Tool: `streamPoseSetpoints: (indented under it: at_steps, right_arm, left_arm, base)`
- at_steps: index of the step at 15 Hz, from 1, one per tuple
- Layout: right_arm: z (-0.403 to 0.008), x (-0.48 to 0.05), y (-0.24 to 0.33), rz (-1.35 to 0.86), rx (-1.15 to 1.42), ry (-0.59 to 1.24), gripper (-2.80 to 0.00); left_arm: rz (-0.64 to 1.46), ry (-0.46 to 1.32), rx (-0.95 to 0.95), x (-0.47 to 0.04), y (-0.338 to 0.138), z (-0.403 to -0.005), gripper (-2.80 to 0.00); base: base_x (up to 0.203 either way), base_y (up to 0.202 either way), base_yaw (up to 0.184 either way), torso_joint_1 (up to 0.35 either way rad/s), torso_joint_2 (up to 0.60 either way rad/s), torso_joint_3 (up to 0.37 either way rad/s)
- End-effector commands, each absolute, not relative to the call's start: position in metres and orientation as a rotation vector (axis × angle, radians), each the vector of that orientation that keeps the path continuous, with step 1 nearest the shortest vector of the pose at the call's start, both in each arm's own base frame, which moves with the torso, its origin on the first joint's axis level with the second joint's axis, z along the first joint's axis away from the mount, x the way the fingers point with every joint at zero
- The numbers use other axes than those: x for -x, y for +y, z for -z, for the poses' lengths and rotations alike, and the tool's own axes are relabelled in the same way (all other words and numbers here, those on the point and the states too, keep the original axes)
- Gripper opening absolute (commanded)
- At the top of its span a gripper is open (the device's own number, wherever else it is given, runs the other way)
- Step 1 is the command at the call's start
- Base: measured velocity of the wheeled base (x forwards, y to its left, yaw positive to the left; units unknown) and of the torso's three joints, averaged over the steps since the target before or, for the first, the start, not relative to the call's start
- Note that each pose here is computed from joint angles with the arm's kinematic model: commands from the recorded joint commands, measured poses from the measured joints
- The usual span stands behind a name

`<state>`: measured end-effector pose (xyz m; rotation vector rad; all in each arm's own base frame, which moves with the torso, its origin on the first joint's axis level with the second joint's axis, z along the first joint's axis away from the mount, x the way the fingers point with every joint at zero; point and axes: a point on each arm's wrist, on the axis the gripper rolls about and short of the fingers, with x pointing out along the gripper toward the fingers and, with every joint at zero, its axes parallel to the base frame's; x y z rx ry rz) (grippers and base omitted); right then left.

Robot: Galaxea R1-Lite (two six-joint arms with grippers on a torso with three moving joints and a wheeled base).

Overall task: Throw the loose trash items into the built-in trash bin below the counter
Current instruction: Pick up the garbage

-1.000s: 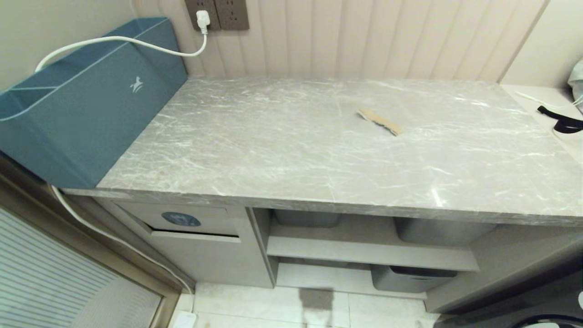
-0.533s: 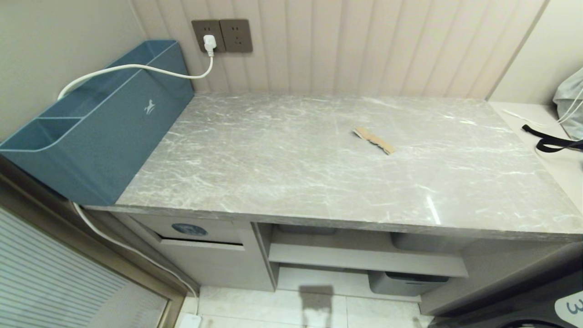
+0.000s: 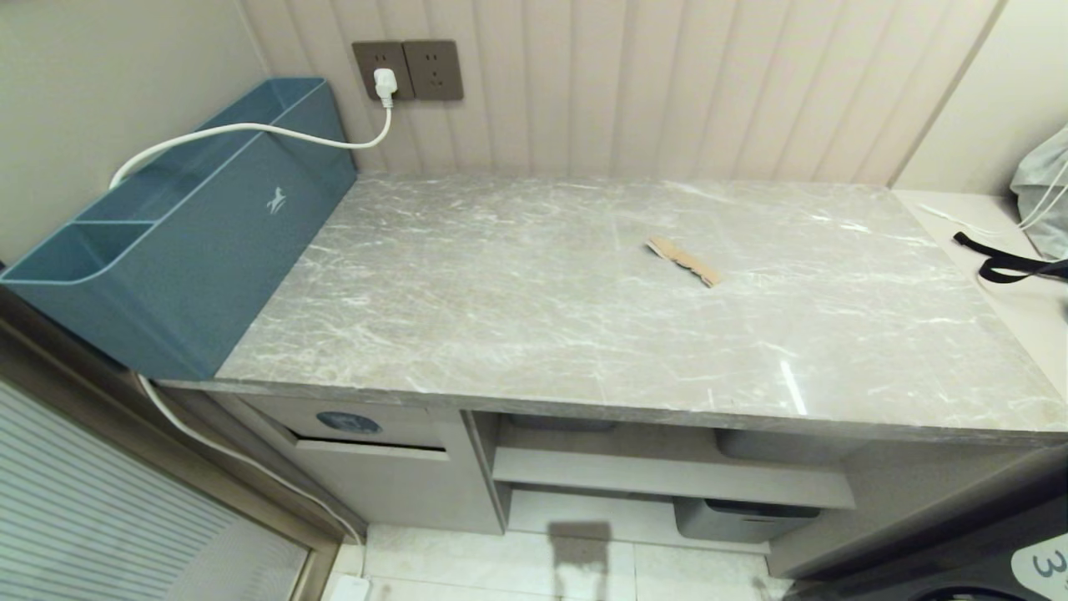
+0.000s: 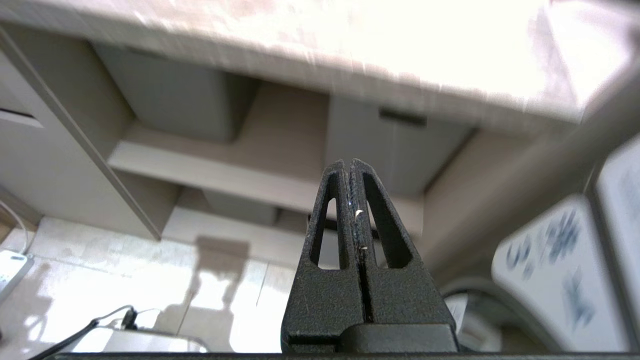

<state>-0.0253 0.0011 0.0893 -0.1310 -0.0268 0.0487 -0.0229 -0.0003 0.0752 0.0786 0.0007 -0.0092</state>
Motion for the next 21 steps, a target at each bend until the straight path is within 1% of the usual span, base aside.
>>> streamPoseSetpoints:
  at_steps: [1,2,4,5,7,8,10,12,13,15,18,21]
  right_arm:
    - [-0.130,0.022,0.001,-0.062,0.144,-0.027,-2.80]
    - [-0.158,0.013,0.002,-0.068,0.145,-0.008,-2.80]
    - [-0.209,-0.033,0.002,-0.102,0.142,0.106,-2.80]
    - [-0.225,-0.070,0.004,-0.139,0.138,0.184,-2.80]
    - [-0.234,-0.144,0.013,-0.218,0.132,0.308,-2.80]
    - [-0.230,-0.184,0.020,-0.255,0.131,0.358,-0.05]
    - [-0.212,-0.258,0.038,-0.311,0.131,0.410,0.00]
    - [-0.191,-0.324,0.055,-0.342,0.135,0.395,0.00]
    - [-0.185,-0.353,0.063,-0.349,0.139,0.351,0.00]
    - [-0.179,-0.394,0.075,-0.339,0.149,0.231,0.00]
    - [-0.181,-0.417,0.082,-0.296,0.186,0.041,0.00]
    - [-0.183,-0.418,0.082,-0.278,0.192,0.009,0.00]
  left_arm:
    - [0.011,0.000,-0.086,0.023,0.000,-0.075,-2.80]
    - [0.012,-0.001,-0.086,0.023,0.000,-0.075,-2.80]
    - [0.005,0.000,-0.071,0.023,0.000,-0.075,-2.80]
    - [0.002,-0.001,-0.046,0.023,0.000,-0.075,-2.80]
    - [-0.005,-0.005,-0.008,0.023,0.000,-0.075,-2.80]
    - [-0.006,-0.005,-0.008,0.023,0.000,-0.075,-2.80]
    - [-0.006,-0.005,-0.006,0.023,0.000,-0.075,-2.80]
    - [-0.005,-0.005,-0.006,0.023,0.000,-0.075,-2.80]
    - [-0.005,-0.005,-0.006,0.023,0.000,-0.075,-2.80]
    - [-0.005,-0.005,-0.006,0.023,0.000,-0.075,-2.80]
    - [-0.006,-0.005,-0.006,0.023,0.000,-0.075,-2.80]
    - [-0.006,-0.005,-0.006,0.023,0.000,-0.075,-2.80]
  base:
    - [0.000,0.000,0.000,0.000,0.00,0.000]
    - [0.000,0.000,0.000,0.000,0.00,0.000]
    - [0.000,0.000,0.000,0.000,0.00,0.000]
    - [0.000,0.000,0.000,0.000,0.00,0.000]
    - [0.000,0.000,0.000,0.000,0.00,0.000]
    - [0.000,0.000,0.000,0.000,0.00,0.000]
    - [0.000,0.000,0.000,0.000,0.00,0.000]
    - [0.000,0.000,0.000,0.000,0.00,0.000]
    - [0.000,0.000,0.000,0.000,0.00,0.000]
    - [0.000,0.000,0.000,0.000,0.00,0.000]
    - [0.000,0.000,0.000,0.000,0.00,0.000]
    - [0.000,0.000,0.000,0.000,0.00,0.000]
